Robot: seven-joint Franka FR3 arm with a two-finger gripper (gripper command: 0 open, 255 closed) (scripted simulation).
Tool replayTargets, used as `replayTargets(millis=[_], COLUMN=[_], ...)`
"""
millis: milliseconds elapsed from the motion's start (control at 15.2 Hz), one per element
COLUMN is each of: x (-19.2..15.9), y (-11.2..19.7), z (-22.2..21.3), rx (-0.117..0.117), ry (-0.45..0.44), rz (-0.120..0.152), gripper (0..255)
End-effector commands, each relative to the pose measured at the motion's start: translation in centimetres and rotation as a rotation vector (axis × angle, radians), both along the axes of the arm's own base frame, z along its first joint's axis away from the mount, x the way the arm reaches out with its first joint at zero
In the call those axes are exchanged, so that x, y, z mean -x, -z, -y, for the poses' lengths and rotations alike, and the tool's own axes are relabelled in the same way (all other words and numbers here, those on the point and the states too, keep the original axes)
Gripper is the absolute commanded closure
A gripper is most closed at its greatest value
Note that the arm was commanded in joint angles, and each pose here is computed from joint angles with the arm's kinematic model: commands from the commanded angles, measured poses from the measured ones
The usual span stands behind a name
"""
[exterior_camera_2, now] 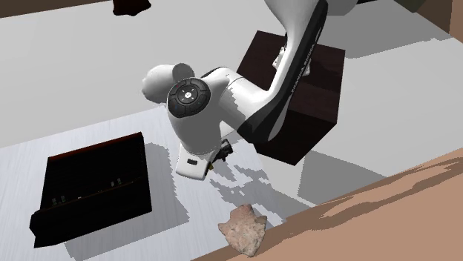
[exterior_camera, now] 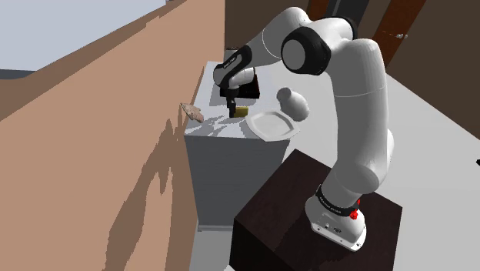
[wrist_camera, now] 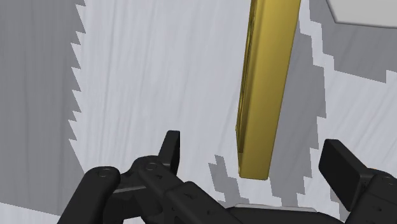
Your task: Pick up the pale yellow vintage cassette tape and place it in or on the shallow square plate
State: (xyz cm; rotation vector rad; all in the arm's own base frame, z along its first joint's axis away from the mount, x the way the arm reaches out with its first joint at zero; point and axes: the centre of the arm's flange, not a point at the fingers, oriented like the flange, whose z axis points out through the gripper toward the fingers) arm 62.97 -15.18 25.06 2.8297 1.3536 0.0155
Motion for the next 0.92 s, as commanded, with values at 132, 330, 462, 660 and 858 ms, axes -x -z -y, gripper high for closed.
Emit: replayTargets(millis=[132, 330, 462, 660, 858], x=[0.0, 0.0, 0.0, 0.0, 0.0], y=[0.0, 0.0, 0.0, -0.5, -2.1], z=[0.0, 0.0, 0.0, 0.0, 0.0], rx=[0.000, 0.000, 0.000, 0.000, 0.000], ry=[0.000, 0.000, 0.000, 0.000, 0.000], rz=[0.000, 0.000, 0.000, 0.000, 0.000], gripper=[255, 255, 255, 255, 255])
